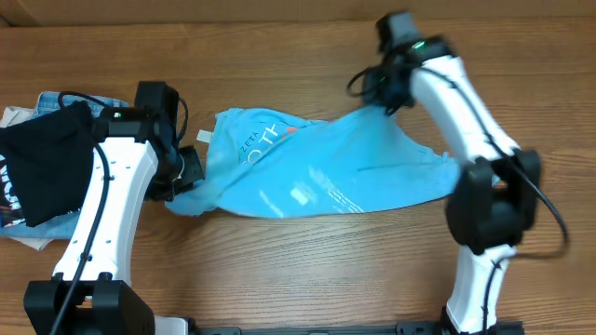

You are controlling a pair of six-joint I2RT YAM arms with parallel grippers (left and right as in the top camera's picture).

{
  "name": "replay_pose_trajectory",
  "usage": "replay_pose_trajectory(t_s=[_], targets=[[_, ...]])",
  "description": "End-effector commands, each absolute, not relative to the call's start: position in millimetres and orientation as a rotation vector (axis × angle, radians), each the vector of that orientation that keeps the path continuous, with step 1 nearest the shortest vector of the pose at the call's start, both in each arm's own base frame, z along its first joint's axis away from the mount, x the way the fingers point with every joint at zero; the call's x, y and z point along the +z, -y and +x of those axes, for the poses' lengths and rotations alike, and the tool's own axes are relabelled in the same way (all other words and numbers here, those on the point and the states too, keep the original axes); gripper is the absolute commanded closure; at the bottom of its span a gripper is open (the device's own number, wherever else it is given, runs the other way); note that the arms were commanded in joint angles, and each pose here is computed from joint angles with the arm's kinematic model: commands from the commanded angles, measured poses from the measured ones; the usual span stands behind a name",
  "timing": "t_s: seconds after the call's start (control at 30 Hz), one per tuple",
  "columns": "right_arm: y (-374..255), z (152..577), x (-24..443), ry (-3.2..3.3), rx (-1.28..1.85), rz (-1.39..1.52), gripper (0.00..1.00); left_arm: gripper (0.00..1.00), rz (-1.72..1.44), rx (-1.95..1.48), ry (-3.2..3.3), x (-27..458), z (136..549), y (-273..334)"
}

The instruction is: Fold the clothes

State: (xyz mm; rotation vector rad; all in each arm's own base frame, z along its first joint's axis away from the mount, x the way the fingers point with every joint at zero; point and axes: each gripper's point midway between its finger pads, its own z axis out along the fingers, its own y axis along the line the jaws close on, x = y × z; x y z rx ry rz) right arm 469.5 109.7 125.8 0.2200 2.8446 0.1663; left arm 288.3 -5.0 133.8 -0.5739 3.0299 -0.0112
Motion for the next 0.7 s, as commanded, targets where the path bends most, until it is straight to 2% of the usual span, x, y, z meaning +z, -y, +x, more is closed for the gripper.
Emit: replay_pose_trajectory(t_s=[0.0, 0.17, 0.23, 0.4, 0.67], targets=[[-85, 450, 196, -2.760, 0.094, 0.244, 0.96, 0.92, -0.583, -0.076, -2.999, 133, 298, 13], [-61, 368, 174, -3.095, -0.092, 0.273, 0.96, 0.92, -0.579, -0.088, -2.986, 133, 302, 14], [-56, 347, 164, -3.185, -0.141, 0.275, 0.96, 0.91, -0.578, -0.087, -2.989, 133, 301, 14], [-45, 314, 132, -3.326, -0.258, 0.333, 0.93, 0.91, -0.547, -0.081, -3.005, 133, 298, 14], [-4, 259, 82, -3.446, -0.563, 0.590, 0.93, 0.90, -0.536, -0.063, -3.005, 133, 298, 12]])
